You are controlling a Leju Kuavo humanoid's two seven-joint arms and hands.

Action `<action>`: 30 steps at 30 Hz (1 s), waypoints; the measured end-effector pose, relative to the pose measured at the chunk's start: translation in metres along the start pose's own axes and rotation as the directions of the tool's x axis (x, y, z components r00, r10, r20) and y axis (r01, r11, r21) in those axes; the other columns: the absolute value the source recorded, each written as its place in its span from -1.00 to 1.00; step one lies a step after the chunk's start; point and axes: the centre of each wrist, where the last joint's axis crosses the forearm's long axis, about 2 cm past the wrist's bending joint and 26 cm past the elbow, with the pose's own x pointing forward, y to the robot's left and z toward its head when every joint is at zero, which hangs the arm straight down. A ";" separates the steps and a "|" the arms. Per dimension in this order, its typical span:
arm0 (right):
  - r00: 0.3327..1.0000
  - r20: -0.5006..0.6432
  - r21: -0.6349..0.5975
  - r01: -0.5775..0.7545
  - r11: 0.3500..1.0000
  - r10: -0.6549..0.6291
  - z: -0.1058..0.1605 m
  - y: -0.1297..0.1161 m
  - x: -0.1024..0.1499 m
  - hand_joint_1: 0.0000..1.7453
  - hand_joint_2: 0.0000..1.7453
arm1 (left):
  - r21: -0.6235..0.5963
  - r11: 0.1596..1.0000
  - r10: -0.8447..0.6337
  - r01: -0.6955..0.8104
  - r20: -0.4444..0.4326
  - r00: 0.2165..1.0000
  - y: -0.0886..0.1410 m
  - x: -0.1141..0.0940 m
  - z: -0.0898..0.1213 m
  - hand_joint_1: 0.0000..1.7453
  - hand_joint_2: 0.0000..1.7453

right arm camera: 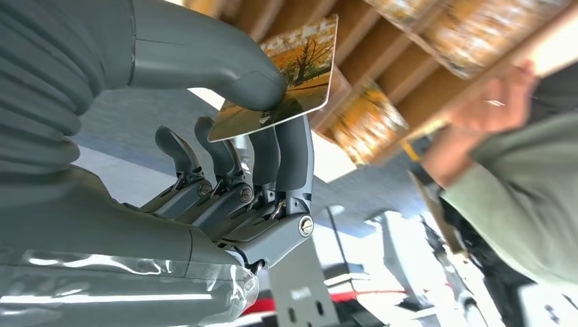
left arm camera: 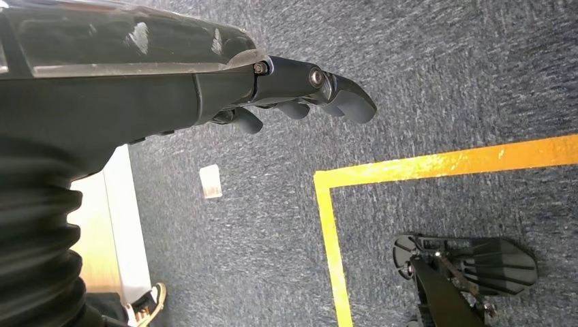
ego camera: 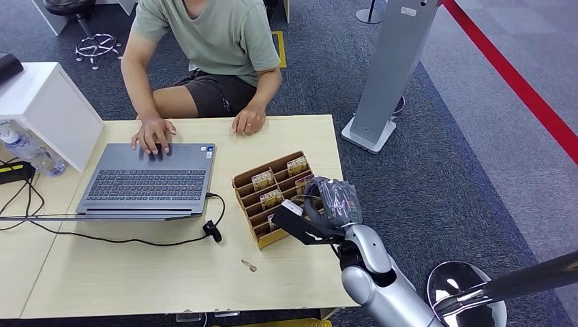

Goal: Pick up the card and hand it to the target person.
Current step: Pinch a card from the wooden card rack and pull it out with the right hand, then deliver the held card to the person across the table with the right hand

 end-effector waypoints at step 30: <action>0.986 0.135 0.064 0.088 0.994 -0.096 -0.159 -0.035 0.065 0.70 1.00 | 0.002 0.997 -0.076 0.076 0.037 0.996 0.001 0.021 -0.001 -1.00 1.00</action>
